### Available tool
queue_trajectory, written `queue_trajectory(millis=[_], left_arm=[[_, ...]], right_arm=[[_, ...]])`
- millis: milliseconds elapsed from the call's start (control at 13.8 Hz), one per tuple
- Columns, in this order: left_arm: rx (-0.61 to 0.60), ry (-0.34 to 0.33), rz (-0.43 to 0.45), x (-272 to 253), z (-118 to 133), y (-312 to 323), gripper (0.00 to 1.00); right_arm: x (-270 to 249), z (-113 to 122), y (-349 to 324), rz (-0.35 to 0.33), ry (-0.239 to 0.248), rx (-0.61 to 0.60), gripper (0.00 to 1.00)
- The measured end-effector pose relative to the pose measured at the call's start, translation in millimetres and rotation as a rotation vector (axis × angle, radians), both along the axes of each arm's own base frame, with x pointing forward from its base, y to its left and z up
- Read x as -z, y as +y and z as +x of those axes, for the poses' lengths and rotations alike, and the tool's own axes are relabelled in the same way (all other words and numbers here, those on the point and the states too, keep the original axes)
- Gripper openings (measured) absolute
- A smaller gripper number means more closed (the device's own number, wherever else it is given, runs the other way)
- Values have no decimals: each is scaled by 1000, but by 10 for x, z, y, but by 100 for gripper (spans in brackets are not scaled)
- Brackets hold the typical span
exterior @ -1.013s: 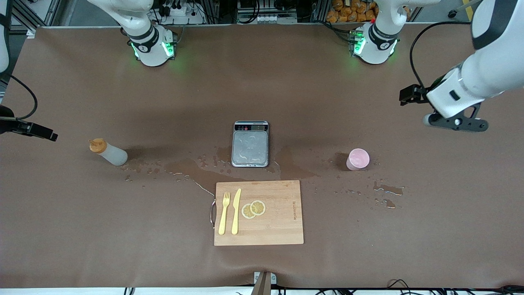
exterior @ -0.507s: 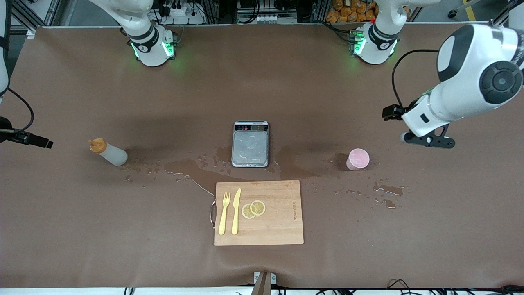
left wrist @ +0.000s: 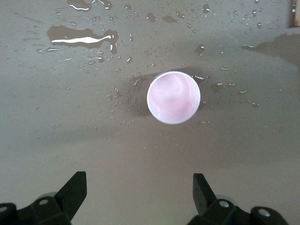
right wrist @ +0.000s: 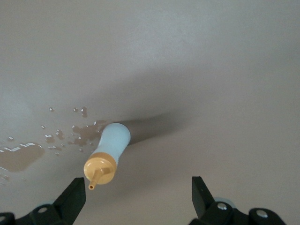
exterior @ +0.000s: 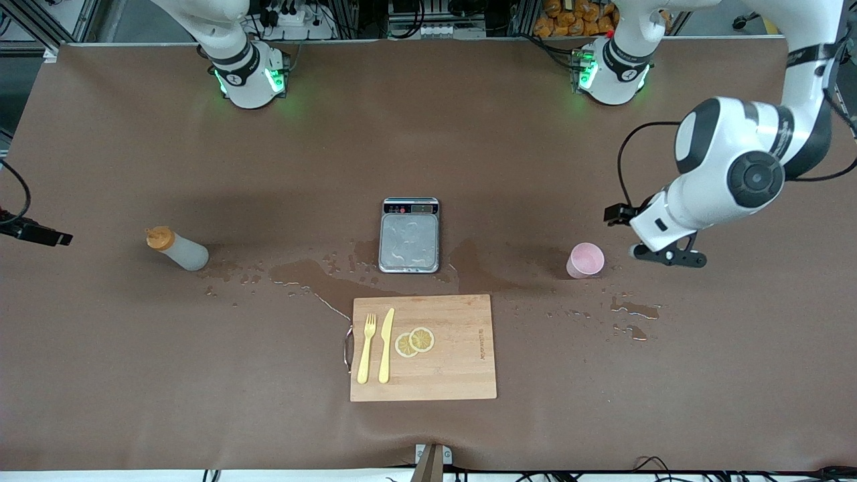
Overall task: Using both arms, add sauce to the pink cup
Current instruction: 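Move the left gripper down toward the pink cup, then grasp the pink cup with the left gripper while the right gripper reaches the bottle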
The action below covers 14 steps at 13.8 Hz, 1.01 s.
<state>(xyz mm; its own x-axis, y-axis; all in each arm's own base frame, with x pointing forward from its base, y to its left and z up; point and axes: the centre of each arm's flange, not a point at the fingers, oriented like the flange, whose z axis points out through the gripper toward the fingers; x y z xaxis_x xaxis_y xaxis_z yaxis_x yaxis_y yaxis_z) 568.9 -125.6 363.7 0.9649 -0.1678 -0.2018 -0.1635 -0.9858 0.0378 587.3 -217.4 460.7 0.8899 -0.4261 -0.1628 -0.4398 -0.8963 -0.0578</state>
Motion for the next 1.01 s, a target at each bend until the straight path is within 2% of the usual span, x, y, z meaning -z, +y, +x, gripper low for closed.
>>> queue_trajectory(millis=[145,289,651,1013], left_arm=[[-2,7,-2,254,56,-9,100],[-4,6,-6,480,90,-15,100],[-13,-35,-20,988,171,-30,100],[-15,-42,-25,1208,195,-41,100]], right_arm=[[76,-86,-264,112,-15,153,100],[232,-176,-520,170,8,279,100],[785,-153,-646,216,94,369,100],[1449,-140,-756,384,157,520,100]])
